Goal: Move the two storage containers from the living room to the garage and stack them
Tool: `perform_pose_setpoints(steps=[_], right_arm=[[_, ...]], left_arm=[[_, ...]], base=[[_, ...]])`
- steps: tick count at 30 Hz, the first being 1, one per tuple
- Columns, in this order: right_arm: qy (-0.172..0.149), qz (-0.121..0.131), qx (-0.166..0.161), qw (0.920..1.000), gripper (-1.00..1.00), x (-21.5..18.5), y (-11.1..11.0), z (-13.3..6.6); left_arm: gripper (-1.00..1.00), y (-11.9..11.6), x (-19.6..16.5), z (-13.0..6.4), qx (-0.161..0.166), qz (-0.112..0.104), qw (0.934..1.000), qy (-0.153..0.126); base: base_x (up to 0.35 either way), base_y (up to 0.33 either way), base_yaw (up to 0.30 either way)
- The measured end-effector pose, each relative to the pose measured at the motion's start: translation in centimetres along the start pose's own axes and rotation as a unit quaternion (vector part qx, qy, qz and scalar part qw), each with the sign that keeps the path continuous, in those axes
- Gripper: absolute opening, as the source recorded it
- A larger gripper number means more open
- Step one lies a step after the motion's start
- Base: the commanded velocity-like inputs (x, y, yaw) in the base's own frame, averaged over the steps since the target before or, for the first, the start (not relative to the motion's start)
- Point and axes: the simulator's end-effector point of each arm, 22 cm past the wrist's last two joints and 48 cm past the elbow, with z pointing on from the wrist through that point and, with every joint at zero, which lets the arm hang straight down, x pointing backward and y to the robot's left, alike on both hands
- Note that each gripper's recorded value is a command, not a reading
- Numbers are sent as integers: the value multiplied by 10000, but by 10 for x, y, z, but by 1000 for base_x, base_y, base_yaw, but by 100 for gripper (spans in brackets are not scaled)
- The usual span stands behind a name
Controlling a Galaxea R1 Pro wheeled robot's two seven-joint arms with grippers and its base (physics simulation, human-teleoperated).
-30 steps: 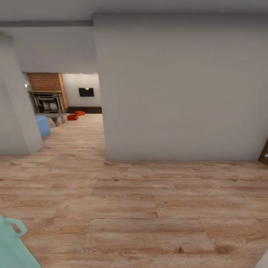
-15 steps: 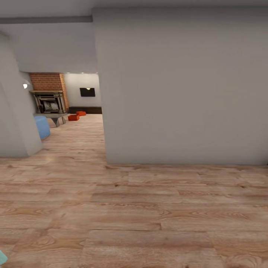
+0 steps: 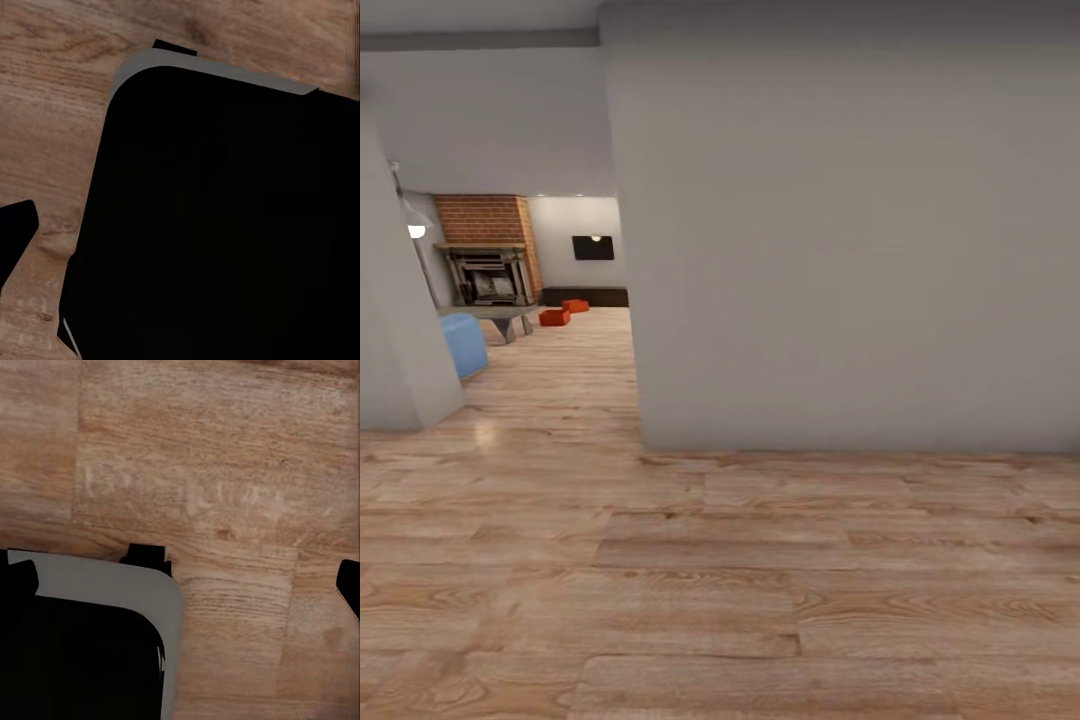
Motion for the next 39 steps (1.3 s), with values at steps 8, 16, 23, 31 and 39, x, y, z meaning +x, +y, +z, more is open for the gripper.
perform_pose_setpoints(steps=[8,16,23,31,39], right_arm=[[0,10,-2,10000,100,0,1,0],[0,-4,-5,10000,100,0,1,0],[-14,-6,2,10000,100,0,0,0],[-15,-3,43,10000,100,-1,-1,0],[-15,2,53,10000,100,-1,-3,0]], left_arm=[[100,0,0,0,0,-3,10000,-1],[100,0,0,0,0,-1,10000,2],[100,0,0,0,0,-1,10000,2],[100,0,1,0,0,-1,10000,16],[100,0,1,0,0,-1,10000,10]], base=[[326,0,0],[326,0,0],[326,0,83],[326,0,259],[326,0,272]])
